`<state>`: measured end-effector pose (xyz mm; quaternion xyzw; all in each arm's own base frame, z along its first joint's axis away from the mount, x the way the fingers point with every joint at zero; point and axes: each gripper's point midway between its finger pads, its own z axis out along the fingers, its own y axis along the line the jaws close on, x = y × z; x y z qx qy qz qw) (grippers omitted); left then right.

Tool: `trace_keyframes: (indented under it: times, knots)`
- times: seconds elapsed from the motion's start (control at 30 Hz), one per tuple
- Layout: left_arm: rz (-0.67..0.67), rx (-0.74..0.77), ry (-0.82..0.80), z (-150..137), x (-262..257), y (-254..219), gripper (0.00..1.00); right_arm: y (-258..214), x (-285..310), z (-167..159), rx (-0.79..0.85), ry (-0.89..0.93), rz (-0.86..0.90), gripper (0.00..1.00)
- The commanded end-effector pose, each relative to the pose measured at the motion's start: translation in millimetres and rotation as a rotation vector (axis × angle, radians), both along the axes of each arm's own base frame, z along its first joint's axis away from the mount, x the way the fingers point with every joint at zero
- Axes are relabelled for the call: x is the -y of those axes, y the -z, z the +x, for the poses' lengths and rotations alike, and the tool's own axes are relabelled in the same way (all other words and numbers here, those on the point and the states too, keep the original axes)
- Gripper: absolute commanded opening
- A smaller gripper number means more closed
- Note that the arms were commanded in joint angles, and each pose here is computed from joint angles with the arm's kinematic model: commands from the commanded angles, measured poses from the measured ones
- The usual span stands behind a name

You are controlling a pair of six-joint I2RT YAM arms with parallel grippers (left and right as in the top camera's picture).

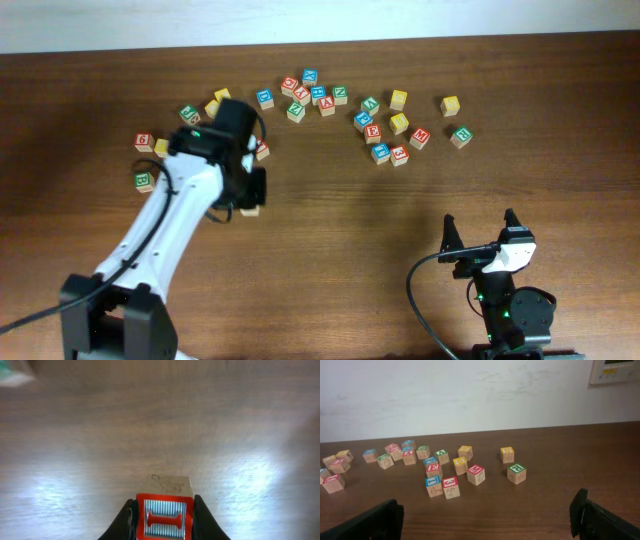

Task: Spell out ICRA
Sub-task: 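Lift the I block and carry it right to open table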

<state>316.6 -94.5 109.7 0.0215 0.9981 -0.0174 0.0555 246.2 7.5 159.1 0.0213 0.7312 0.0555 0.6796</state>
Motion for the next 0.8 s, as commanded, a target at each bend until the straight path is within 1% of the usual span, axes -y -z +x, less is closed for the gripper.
trace_keyframes:
  times: [0.0, 0.07, 0.13, 0.2, 0.23, 0.37, 0.77]
  knots:
    - [0.01, -0.053, 0.035, -22, 1, 33, 0.06, 3, 2, 0, -0.006, 0.008, 0.003, 0.98]
    - [0.016, -0.048, 0.034, -24, -1, 46, 0.06, 3, 2, 0, -0.006, 0.008, 0.003, 0.98]
    - [0.048, -0.017, 0.03, -21, -7, 57, 0.11, 3, 2, 0, -0.006, 0.008, 0.003, 0.98]
    - [0.072, 0.002, 0.027, -19, -12, 64, 0.14, 3, 2, 0, -0.006, 0.009, 0.003, 0.98]
    - [0.079, 0.01, 0.026, -19, -13, 67, 0.14, 3, 2, 0, -0.006, 0.008, 0.003, 0.98]
    - [0.073, 0.039, 0.024, -15, -13, 76, 0.11, 3, 2, 0, -0.006, 0.008, 0.003, 0.98]
    - [0.074, 0.068, 0.023, -11, -13, 80, 0.18, 3, 2, 0, -0.006, 0.009, 0.003, 0.98]
